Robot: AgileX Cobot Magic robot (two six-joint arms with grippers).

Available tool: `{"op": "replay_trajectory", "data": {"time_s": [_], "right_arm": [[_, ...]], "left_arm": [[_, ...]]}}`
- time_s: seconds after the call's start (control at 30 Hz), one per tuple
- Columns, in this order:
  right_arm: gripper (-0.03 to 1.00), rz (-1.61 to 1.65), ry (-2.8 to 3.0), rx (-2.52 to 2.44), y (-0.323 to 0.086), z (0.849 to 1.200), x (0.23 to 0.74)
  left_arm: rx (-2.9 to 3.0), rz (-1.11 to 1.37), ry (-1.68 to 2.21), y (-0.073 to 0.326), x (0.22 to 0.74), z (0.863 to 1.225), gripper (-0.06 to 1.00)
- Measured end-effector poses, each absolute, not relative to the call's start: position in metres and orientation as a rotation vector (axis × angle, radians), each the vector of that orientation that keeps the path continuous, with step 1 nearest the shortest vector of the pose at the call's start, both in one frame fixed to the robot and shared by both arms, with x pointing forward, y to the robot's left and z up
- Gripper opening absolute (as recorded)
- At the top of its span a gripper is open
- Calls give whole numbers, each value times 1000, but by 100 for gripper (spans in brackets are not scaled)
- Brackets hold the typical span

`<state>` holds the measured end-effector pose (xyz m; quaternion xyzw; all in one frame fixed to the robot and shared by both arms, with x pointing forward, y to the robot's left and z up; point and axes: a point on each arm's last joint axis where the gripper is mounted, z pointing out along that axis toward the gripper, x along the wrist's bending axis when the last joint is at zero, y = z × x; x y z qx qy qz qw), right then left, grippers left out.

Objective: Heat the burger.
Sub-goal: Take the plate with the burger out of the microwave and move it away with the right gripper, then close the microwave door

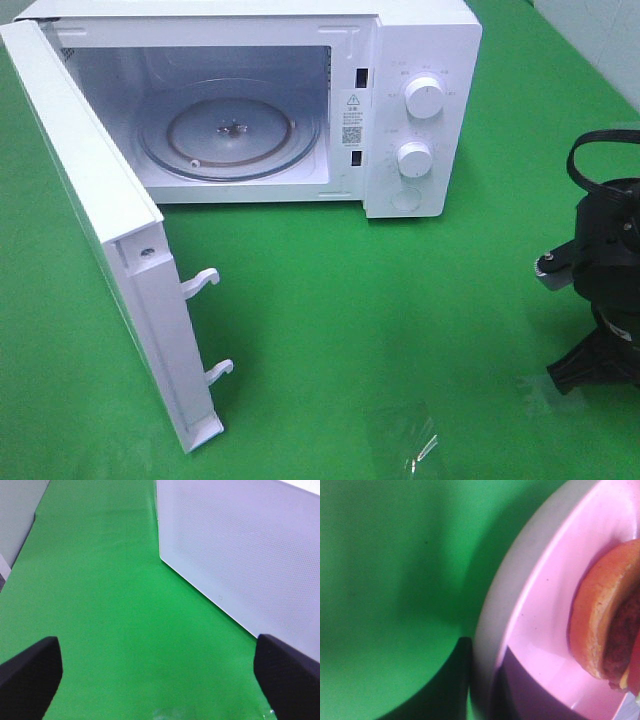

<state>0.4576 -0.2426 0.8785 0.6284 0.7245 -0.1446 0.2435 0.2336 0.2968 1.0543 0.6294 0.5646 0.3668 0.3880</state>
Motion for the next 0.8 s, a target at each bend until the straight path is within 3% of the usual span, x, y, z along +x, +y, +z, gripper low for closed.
{"op": "replay_trajectory", "data": {"time_s": [0.27,0.4,0.43,0.53,0.6,0.77,0.8], "right_arm": [[15,-413,1954,1747,-246,872,459],[25,-381,1936,1769,-245,879,459],[32,-345,1927,1791,-245,884,458],[34,-327,1925,1798,-244,887,458],[43,-226,1929,1801,-243,906,456],[46,-44,1924,1804,-241,933,454],[48,96,1921,1799,-239,951,450]], "left_arm": [[1601,933,1436,297,234,1054,96],[1601,933,1436,297,234,1054,96],[1601,933,1436,297,234,1054,96],[1601,933,1436,297,234,1054,96],[1601,933,1436,297,234,1054,96],[1601,933,1436,297,234,1054,96],[1601,933,1436,297,234,1054,96]]}}
